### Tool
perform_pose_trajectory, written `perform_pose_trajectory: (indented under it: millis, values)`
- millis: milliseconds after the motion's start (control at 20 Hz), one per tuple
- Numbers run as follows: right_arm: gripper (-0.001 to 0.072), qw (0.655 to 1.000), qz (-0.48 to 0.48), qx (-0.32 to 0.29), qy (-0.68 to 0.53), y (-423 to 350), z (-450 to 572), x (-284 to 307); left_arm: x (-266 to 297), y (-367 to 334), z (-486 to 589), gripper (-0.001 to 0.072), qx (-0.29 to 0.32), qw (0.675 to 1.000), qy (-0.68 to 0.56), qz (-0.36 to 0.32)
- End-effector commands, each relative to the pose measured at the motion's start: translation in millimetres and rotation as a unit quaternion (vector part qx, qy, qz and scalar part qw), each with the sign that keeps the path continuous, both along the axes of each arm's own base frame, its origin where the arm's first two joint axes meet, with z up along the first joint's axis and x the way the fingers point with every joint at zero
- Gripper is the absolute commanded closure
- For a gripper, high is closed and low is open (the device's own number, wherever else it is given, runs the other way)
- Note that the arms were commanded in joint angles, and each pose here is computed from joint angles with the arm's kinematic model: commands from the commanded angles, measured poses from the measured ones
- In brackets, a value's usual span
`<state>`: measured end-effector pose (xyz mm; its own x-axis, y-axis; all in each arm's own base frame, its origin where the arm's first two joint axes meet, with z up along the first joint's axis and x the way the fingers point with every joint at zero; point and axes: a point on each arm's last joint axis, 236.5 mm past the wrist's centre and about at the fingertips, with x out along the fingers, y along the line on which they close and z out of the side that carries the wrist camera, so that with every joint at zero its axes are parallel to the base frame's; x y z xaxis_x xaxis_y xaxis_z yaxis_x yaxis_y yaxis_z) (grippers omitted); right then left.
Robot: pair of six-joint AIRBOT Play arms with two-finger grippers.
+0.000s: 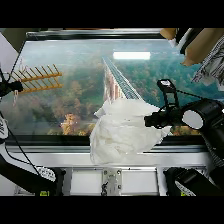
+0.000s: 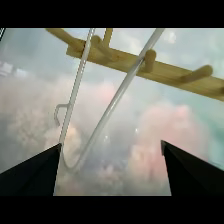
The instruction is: Fold the clothes and pants, and hang the long-sleeved shirts on hangers.
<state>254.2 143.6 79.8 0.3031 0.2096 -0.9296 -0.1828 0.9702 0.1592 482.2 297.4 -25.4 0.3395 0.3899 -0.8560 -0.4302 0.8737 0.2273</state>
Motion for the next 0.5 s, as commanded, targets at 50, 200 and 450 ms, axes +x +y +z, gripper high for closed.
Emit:
perform_pose_trajectory:
  millis: [50, 200, 450]
  values:
    - [0.0694, 1.0, 0.0, 0.0, 0.001, 0, 0, 0, 20, 22, -41, -0.001, 0.043, 0.998, 0.05, -0.018]
    - [0.0695, 1.0, 0.001, 0.0, 0.0, 0, 0, 0, 26, 33, -51, -0.001, 0.051, 0.997, 0.047, -0.018]
    - [0.0694, 1.0, 0.0, 0.0, 0.001, 0, 0, 0, 12, 49, -76, -0.001, 0.042, 0.997, 0.062, -0.003]
